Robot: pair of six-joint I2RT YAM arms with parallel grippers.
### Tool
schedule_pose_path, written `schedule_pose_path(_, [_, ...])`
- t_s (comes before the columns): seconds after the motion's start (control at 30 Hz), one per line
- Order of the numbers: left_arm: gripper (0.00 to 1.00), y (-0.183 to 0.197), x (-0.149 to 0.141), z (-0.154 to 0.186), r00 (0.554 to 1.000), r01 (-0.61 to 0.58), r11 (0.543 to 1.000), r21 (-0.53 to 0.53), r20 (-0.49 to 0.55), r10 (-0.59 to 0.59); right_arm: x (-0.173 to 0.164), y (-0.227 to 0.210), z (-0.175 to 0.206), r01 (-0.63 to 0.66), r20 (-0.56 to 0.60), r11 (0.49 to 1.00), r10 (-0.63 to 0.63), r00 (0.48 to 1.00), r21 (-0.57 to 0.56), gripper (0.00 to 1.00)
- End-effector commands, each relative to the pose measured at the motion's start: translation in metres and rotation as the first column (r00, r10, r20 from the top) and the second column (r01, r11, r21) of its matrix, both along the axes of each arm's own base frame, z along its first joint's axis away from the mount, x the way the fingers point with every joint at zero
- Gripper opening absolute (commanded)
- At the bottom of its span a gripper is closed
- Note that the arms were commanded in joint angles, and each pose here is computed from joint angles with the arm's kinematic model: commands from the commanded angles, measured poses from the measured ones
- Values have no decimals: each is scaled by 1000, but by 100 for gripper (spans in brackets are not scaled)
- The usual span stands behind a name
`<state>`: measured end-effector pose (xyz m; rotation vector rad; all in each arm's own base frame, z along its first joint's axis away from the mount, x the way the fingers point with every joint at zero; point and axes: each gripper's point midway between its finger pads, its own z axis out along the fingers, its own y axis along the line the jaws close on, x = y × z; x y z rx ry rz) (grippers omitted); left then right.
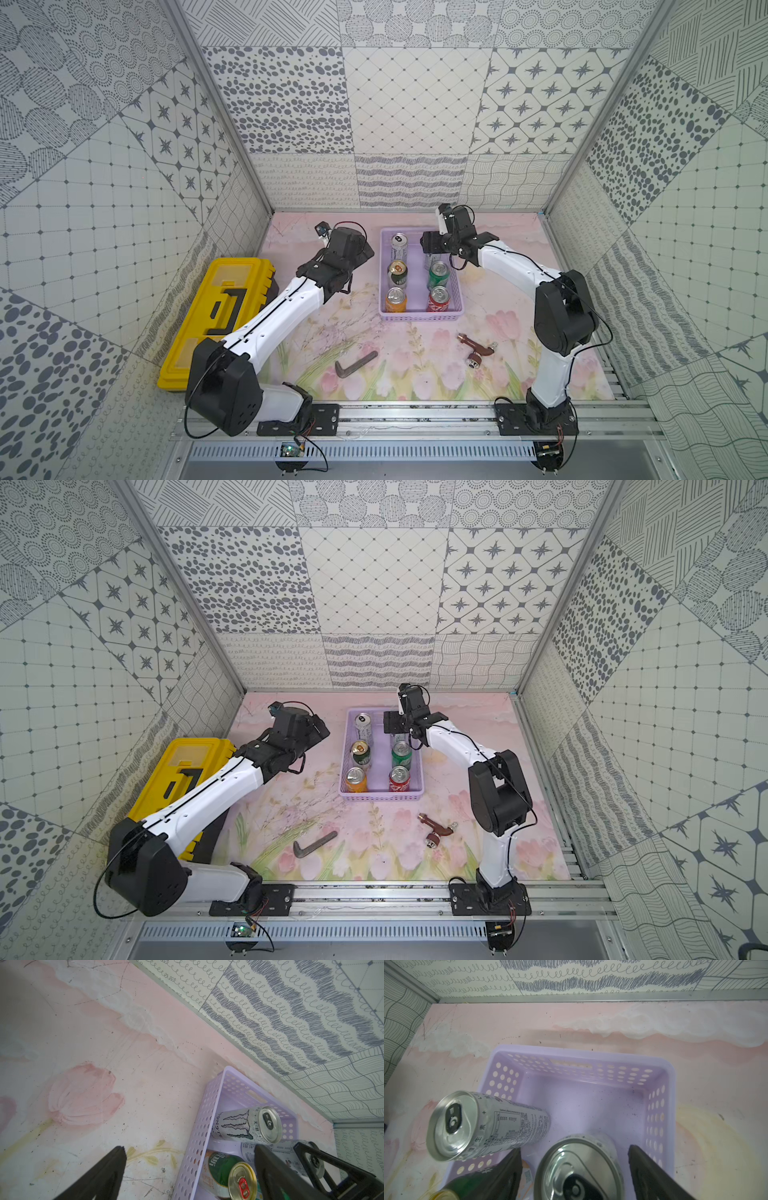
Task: Take out the drinks from the basket
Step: Pick up the drink from the basket.
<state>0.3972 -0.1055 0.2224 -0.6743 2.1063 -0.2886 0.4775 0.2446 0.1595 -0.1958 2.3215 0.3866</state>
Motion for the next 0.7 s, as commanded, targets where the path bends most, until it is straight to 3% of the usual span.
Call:
schedule_pose_path(0.0, [100, 18, -7, -4, 994, -100, 993, 56, -25, 102, 6, 2, 1, -3, 17, 1000, 4, 1000, -26, 80])
schedule_pose_path(0.17, [100, 17, -3, -26, 993, -95, 988, -125, -87, 84, 6, 4, -5, -7, 20, 998, 9, 1000, -66, 77])
schedule_pose_path(0.4, [100, 19, -2, -26, 993, -81, 993, -85, -92, 74, 7, 6, 2, -14, 37, 998, 16, 999, -64, 59])
schedule_pose_path(0.67, [100, 16, 2, -28, 995, -58, 996, -70, -83, 52, 4, 8, 47, -20, 108, 1000, 19, 994, 8, 50])
